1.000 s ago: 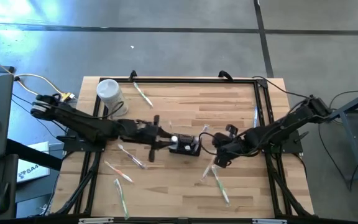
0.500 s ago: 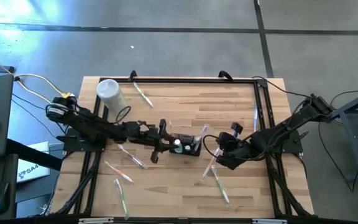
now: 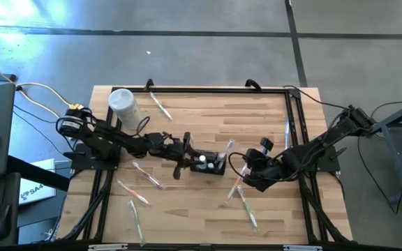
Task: Pick & Place toothbrushing station
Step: Put the blue mouthwash bottle into the mesh organizer
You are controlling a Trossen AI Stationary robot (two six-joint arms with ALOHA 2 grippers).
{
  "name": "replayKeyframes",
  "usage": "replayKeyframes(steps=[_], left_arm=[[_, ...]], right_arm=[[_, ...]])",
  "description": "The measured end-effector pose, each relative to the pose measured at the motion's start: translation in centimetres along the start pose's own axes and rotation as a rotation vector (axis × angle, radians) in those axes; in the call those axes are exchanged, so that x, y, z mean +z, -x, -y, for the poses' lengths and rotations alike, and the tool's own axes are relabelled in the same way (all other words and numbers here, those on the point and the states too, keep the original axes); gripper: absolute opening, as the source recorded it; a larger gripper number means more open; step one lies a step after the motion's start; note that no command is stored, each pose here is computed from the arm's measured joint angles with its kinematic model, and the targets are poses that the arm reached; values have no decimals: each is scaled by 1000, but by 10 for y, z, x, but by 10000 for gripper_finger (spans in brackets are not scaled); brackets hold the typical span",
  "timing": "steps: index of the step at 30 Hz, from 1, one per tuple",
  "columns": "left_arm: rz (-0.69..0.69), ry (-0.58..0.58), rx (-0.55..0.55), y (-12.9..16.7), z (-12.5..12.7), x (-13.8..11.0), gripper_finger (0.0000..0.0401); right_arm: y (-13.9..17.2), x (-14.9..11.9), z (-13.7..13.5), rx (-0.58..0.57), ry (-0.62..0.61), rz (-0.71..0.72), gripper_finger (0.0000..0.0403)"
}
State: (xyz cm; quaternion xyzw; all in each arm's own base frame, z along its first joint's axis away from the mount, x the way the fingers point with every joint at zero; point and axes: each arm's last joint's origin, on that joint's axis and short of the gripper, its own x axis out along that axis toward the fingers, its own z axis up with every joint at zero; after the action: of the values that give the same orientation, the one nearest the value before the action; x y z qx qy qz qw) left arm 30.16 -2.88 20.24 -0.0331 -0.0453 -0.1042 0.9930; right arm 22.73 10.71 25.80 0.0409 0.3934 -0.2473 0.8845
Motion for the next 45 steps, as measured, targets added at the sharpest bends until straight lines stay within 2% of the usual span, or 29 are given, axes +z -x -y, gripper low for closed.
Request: replayKeyframes(steps=[5,16,24,32,36,40,45], left_arm=[[-12,11,23,0,-8,-5,88],[-25,15,59,0,-9,-6,88],[-24,13,59,0,-9,-6,88],[42,-1,21,0,-8,1,88],[70,-10,-16,-3,-7,6,88],[120,-14,-62,-11,-5,19,88],[177,-46,-131,-23,6,36,88]], right_arm=[[1,0,0,-15,-2,22,2],[1,1,-1,-10,-5,27,2],[0,1,-1,-10,-4,27,2],[0,2,-2,-1,-2,37,2],[2,6,-8,34,14,94,2],[8,13,-20,118,53,186,2],[21,19,-35,195,98,322,2]])
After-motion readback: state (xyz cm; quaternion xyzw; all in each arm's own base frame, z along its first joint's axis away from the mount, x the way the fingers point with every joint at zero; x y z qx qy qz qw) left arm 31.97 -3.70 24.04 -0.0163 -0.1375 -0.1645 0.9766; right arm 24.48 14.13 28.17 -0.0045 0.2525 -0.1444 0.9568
